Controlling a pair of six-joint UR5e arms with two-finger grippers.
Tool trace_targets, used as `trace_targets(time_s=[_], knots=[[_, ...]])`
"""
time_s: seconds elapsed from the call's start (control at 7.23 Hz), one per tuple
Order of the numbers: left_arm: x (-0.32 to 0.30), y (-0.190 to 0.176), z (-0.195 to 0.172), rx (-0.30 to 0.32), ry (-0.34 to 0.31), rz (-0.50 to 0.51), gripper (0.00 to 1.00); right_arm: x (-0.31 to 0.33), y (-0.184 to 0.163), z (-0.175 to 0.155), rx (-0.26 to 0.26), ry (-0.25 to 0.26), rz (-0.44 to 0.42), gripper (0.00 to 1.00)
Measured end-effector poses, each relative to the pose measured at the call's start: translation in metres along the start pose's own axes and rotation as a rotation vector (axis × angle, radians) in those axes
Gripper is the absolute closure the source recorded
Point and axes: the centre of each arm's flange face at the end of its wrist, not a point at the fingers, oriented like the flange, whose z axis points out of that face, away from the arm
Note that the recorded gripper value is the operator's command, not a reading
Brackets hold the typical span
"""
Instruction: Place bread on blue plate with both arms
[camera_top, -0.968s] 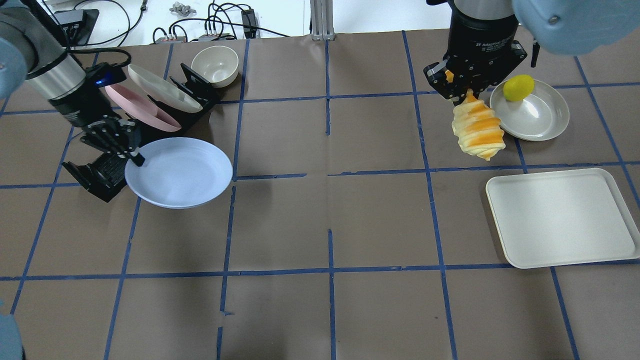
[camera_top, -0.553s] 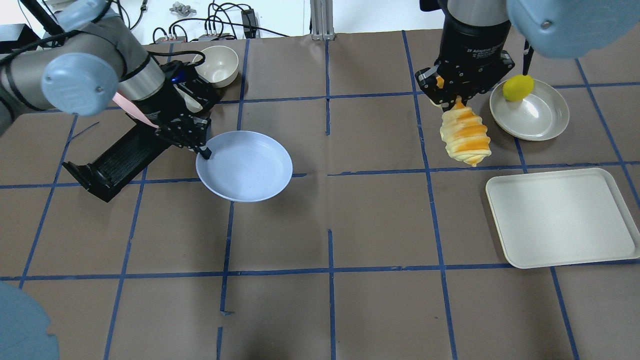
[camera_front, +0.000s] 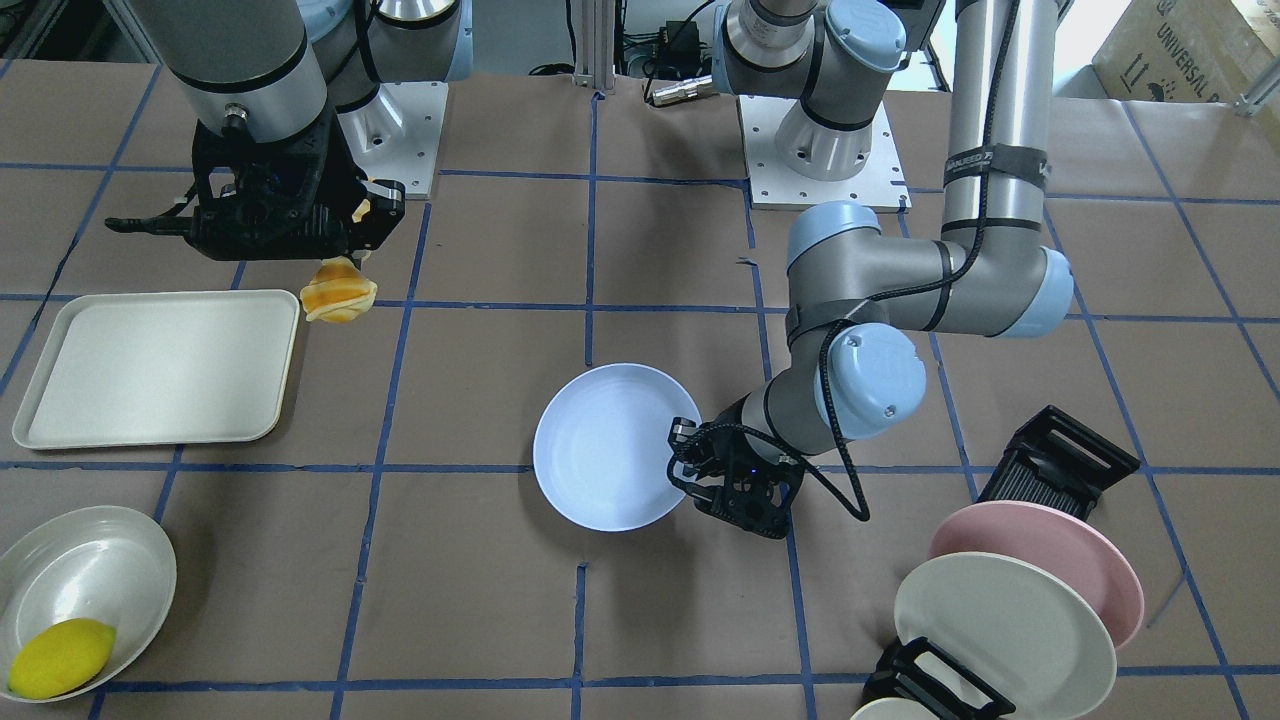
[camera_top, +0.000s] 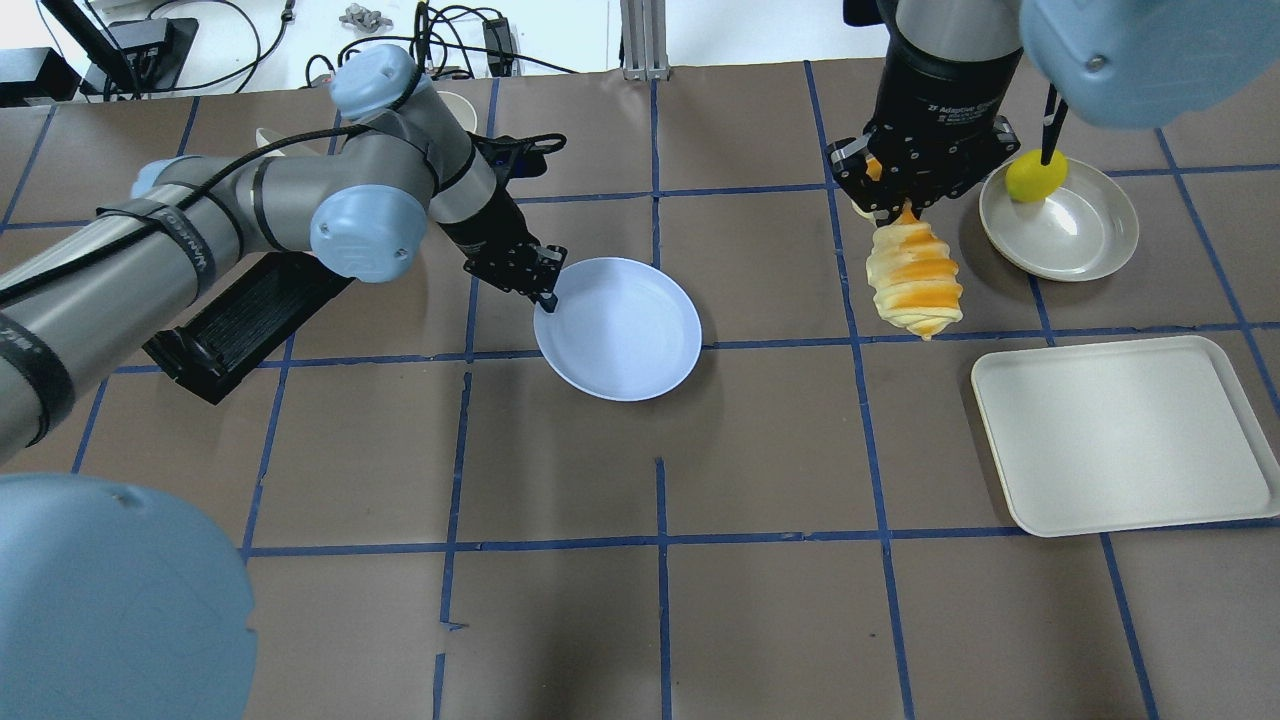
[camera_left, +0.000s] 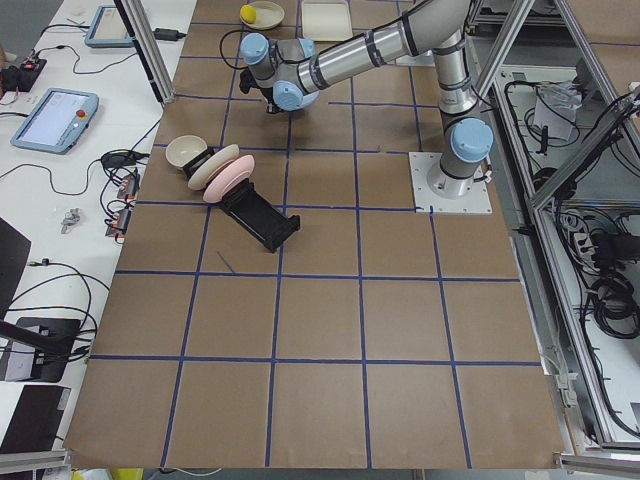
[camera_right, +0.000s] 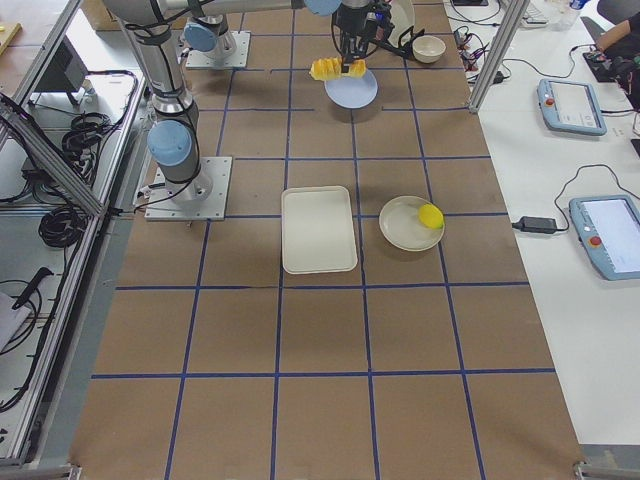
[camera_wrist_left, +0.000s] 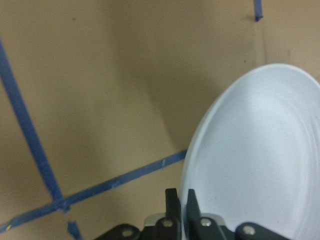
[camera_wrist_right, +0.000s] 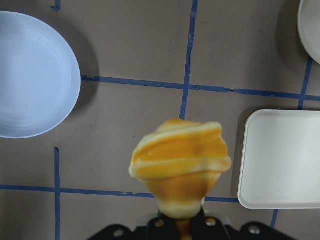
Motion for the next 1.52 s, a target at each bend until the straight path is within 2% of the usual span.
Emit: trace_targets(time_s=[0.14, 0.28, 0.55, 0.69, 0.83, 0.97, 1.24, 1.52], knots=[[0.005, -0.005, 0.010, 0.012, 0.002, 0.003, 0.25, -0.001, 0.002, 0.007, -0.013, -0.001, 0.003, 0.97], [0.007, -0.009, 0.013, 0.038, -0.003, -0.007, 0.01, -0.003, 0.001, 0.016, -0.014, -0.002, 0.004, 0.97], [0.005, -0.018, -0.010, 0.134, -0.033, -0.043, 0.00, -0.011, -0.011, 0.049, 0.048, -0.004, 0.013, 0.97], [0.001, -0.012, -0.036, 0.148, -0.089, -0.065, 0.00, -0.021, -0.021, 0.072, 0.079, -0.003, 0.003, 0.97], [-0.010, 0.004, -0.074, 0.132, -0.172, -0.101, 0.00, -0.041, -0.035, 0.099, 0.105, 0.001, -0.025, 0.97], [-0.022, 0.028, -0.118, 0.109, -0.225, -0.145, 0.00, -0.072, -0.050, 0.125, 0.126, 0.007, -0.061, 0.97], [-0.032, 0.081, -0.191, 0.068, -0.308, -0.217, 0.00, -0.121, -0.085, 0.173, 0.143, 0.007, -0.078, 0.97], [-0.015, 0.122, -0.237, 0.037, -0.359, -0.240, 0.00, -0.167, -0.119, 0.203, 0.145, 0.012, -0.100, 0.97]])
